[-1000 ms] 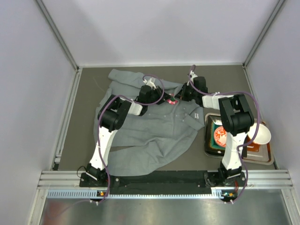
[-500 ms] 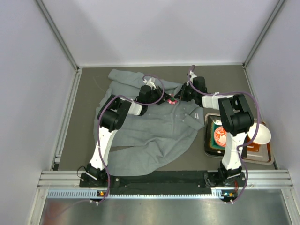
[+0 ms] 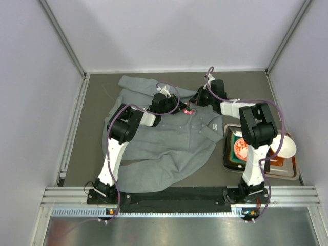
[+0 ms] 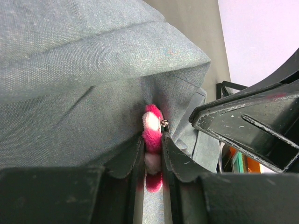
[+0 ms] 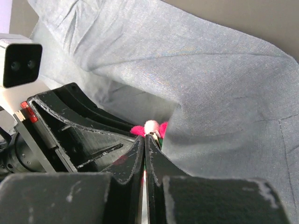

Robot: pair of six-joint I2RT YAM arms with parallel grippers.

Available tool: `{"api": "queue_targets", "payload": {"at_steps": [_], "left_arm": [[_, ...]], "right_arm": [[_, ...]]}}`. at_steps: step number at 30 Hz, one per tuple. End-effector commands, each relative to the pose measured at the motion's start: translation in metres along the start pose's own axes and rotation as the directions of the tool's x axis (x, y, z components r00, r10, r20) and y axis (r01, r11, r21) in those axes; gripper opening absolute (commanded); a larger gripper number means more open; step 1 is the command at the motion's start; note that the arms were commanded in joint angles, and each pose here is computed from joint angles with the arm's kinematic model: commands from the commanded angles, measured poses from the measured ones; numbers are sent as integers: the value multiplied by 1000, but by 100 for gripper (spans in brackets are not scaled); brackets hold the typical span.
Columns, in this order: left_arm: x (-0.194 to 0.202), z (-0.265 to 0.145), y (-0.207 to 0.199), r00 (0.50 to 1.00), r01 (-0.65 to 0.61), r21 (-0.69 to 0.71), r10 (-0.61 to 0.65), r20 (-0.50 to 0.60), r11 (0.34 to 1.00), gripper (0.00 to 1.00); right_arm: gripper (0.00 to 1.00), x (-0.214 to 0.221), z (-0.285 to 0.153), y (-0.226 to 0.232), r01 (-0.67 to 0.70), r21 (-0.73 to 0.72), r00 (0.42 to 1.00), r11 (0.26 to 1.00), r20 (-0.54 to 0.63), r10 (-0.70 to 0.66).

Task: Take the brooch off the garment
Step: Open the brooch with the flattened clothing.

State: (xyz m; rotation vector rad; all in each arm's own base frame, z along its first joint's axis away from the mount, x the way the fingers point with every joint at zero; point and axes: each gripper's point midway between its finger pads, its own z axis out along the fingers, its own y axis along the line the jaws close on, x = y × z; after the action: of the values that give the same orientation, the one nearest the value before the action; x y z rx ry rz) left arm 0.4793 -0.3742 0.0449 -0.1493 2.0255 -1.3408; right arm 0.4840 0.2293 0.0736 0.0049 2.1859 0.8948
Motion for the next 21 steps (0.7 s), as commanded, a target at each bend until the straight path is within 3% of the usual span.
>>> {"api": "queue_targets", "payload": {"at_steps": [1, 21], "left_arm": [[0, 0, -1, 998, -65, 24, 65, 13, 998, 0], [1, 3, -10, 990, -139, 9, 139, 6, 990, 0]], "right_arm": [[1, -12, 8, 16, 16, -35, 1000, 999, 23, -15], [0, 3, 15, 4, 41, 10, 999, 999, -31, -41]]}}
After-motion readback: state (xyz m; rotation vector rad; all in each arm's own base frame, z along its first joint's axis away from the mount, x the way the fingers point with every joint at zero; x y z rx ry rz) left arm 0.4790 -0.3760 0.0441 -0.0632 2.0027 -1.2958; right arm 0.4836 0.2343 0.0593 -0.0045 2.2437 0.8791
